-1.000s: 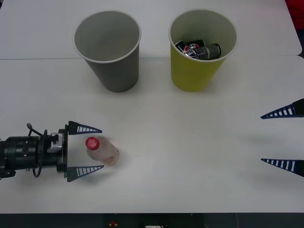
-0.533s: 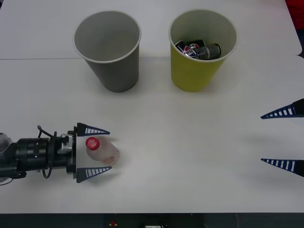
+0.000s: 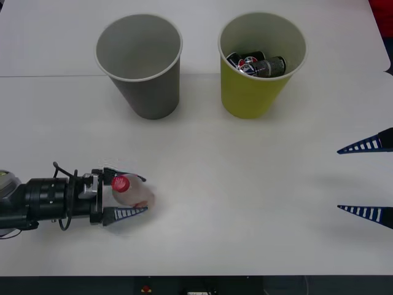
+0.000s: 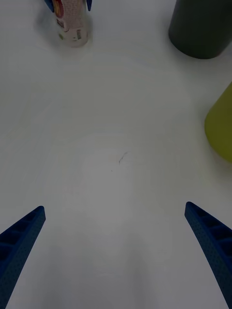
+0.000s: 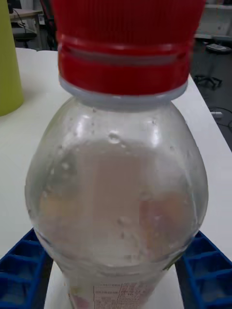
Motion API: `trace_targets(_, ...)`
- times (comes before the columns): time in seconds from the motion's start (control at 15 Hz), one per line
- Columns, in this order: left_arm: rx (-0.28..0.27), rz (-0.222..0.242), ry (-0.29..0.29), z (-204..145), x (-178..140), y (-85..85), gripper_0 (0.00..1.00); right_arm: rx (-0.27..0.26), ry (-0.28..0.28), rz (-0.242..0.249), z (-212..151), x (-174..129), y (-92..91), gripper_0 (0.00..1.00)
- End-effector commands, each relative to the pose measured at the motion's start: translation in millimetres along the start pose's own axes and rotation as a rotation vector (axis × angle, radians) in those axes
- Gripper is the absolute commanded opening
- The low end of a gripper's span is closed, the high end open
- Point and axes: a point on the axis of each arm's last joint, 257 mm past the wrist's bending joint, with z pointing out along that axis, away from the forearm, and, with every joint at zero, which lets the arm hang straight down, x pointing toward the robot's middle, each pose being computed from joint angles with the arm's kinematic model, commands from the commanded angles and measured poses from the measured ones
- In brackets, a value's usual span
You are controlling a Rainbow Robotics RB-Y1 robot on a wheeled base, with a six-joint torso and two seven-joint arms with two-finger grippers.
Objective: Put the can into the green bin and the plastic bottle into the gray bin
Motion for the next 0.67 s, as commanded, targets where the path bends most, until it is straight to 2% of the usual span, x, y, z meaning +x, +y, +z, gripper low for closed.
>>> trace_targets(0.07, 0.003, 0.0, -0.001, 2, 0, -1.3, 0.0, 0.0, 0.0, 0.0, 0, 0, 0.0, 1.0)
trace_targets(0.4, 0.004, -0.012, 0.005, 0, 2, -1.6, 0.0, 0.0, 0.0, 0.0, 0, 0, 0.0, 1.0)
trace_targets(0.67, 0.027, -0.001, 0.032, -10, -4, 0.6, 0.0, 0.0, 0.0, 0.0, 0, 0, 0.0, 1.0)
